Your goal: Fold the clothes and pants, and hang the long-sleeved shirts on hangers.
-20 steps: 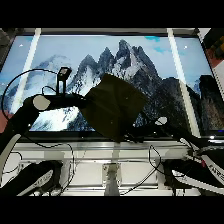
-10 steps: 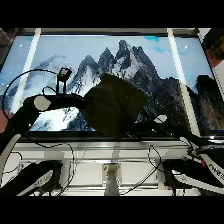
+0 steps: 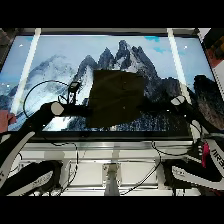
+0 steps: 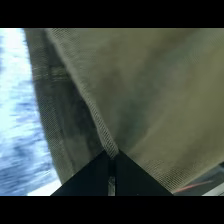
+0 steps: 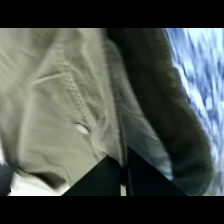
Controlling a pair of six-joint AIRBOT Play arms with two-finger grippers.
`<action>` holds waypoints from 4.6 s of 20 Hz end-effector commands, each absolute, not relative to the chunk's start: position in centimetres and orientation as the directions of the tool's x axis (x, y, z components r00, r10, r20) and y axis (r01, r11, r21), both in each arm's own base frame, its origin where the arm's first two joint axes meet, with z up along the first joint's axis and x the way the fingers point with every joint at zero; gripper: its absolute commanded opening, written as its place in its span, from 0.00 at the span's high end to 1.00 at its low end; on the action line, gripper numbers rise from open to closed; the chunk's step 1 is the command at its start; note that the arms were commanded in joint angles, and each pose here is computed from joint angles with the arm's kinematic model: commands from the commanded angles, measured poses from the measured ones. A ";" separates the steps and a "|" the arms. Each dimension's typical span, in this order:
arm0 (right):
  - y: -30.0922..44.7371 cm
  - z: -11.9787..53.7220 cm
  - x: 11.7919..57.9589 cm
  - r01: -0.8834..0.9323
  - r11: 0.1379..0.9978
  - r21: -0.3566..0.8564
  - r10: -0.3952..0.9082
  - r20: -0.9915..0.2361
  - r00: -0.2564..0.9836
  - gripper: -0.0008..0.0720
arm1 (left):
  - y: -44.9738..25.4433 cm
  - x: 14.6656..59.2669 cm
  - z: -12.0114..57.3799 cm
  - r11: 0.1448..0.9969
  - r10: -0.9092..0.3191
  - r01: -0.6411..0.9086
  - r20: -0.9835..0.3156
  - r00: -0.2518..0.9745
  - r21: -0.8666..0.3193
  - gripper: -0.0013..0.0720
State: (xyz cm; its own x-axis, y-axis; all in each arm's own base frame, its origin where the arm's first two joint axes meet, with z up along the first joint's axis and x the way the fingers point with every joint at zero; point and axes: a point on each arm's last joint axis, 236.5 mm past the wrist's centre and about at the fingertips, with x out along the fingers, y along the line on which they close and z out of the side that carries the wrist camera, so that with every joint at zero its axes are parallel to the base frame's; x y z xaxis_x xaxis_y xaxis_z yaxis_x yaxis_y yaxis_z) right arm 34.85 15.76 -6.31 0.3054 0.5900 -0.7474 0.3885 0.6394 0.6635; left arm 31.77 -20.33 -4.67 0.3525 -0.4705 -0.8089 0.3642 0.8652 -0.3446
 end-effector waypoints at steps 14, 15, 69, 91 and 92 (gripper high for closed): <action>4.7 -2.0 35.8 0.011 0.944 0.329 0.326 -0.941 0.090 0.96 | -17.7 29.7 0.1 0.851 -0.496 0.376 -0.796 0.347 -0.366 0.96; 5.5 -1.8 34.7 -0.065 0.931 0.359 0.362 -0.931 0.043 0.96 | -17.4 28.8 -0.7 0.852 -0.483 0.384 -0.816 0.317 -0.355 0.96; 10.2 -10.6 30.3 -0.040 0.742 0.669 0.659 -0.740 -0.135 0.45 | -22.4 27.5 -2.3 0.683 -0.712 0.529 -0.622 0.327 -0.504 0.96; 18.4 9.3 41.7 -0.053 0.376 0.925 0.871 -0.333 0.362 0.96 | -19.8 42.1 16.7 0.827 -0.552 0.479 -0.269 0.789 -0.294 0.96; 17.6 10.9 44.6 -0.085 0.410 0.908 0.824 -0.329 0.462 0.96 | -18.7 43.8 19.5 0.855 -0.499 0.442 -0.201 0.843 -0.270 0.97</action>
State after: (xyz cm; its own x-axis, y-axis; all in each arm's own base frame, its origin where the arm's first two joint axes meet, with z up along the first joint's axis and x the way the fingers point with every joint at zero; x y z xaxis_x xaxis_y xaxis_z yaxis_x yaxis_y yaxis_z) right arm 37.94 18.85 4.93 0.1921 0.8903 -0.4129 -0.0642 0.4313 0.8999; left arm 39.41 -21.11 11.91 0.6938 -0.6152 -0.3744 0.5147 0.7872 -0.3397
